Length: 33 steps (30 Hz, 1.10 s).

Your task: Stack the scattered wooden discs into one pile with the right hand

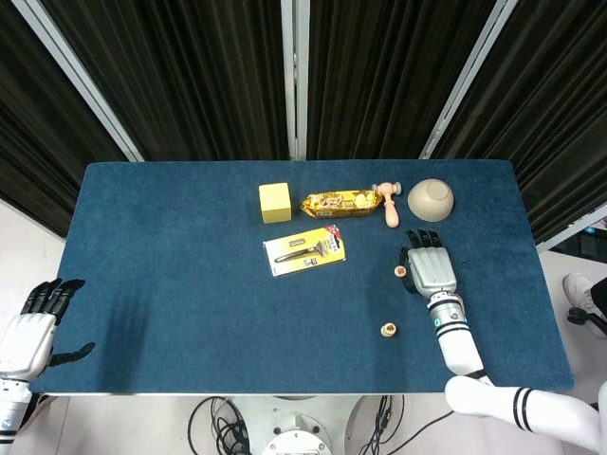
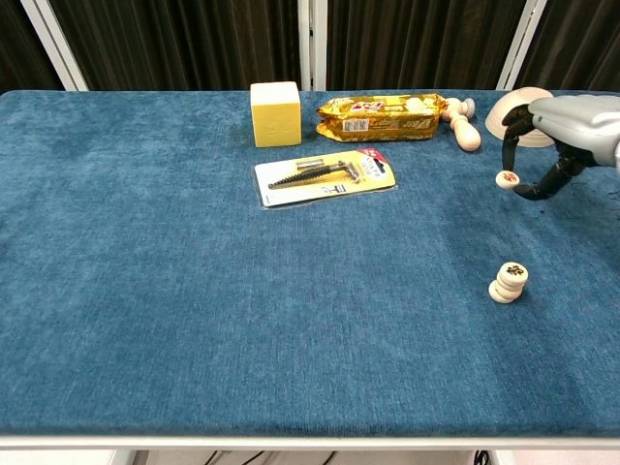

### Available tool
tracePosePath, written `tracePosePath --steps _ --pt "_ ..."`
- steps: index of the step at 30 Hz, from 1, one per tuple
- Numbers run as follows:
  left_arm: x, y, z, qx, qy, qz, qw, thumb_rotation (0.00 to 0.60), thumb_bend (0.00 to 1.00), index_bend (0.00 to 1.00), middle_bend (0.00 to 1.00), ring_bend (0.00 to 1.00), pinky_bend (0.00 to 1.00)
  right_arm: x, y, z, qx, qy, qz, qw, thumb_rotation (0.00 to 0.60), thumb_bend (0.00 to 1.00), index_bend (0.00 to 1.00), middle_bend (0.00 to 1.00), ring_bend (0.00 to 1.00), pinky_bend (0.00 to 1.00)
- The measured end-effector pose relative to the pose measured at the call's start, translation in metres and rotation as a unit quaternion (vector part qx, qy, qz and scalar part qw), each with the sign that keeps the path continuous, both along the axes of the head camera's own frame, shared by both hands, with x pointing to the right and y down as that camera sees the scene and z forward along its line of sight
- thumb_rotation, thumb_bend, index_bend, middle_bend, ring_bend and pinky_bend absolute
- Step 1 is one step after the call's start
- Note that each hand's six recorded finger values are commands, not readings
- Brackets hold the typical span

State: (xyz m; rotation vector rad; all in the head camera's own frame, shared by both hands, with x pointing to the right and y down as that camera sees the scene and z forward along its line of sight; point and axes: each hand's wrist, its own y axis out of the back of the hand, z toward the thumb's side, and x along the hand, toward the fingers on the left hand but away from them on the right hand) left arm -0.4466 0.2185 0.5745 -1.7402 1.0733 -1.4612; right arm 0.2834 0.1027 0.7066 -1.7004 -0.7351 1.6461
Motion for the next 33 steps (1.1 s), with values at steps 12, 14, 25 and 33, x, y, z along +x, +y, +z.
tracePosePath --steps 12,14,25,33 --pt "0.0 0.0 0.0 0.0 -0.001 0.0 1.0 0.6 0.13 0.11 0.09 0.0 0.0 0.002 0.037 -0.029 -0.017 -0.034 -0.036 0.9986 0.6 0.31 0.58 0.11 0.0 0.0" --pt "0.0 0.0 0.0 0.0 -0.001 0.0 1.0 0.6 0.13 0.11 0.09 0.0 0.0 0.001 0.043 -0.033 -0.022 -0.039 -0.042 0.9981 0.6 0.31 0.58 0.11 0.0 0.0" --pt "0.0 0.0 -0.001 0.001 0.0 0.0 1.0 0.6 0.13 0.11 0.09 0.0 0.0 -0.005 0.066 -0.035 -0.039 -0.041 -0.077 0.9954 0.6 0.31 0.59 0.11 0.0 0.0" --pt "0.001 0.001 0.0 -0.003 -0.001 0.002 1.0 0.6 0.13 0.11 0.09 0.0 0.0 -0.014 0.08 -0.043 -0.043 -0.048 -0.105 0.9924 0.6 0.31 0.6 0.11 0.0 0.0"
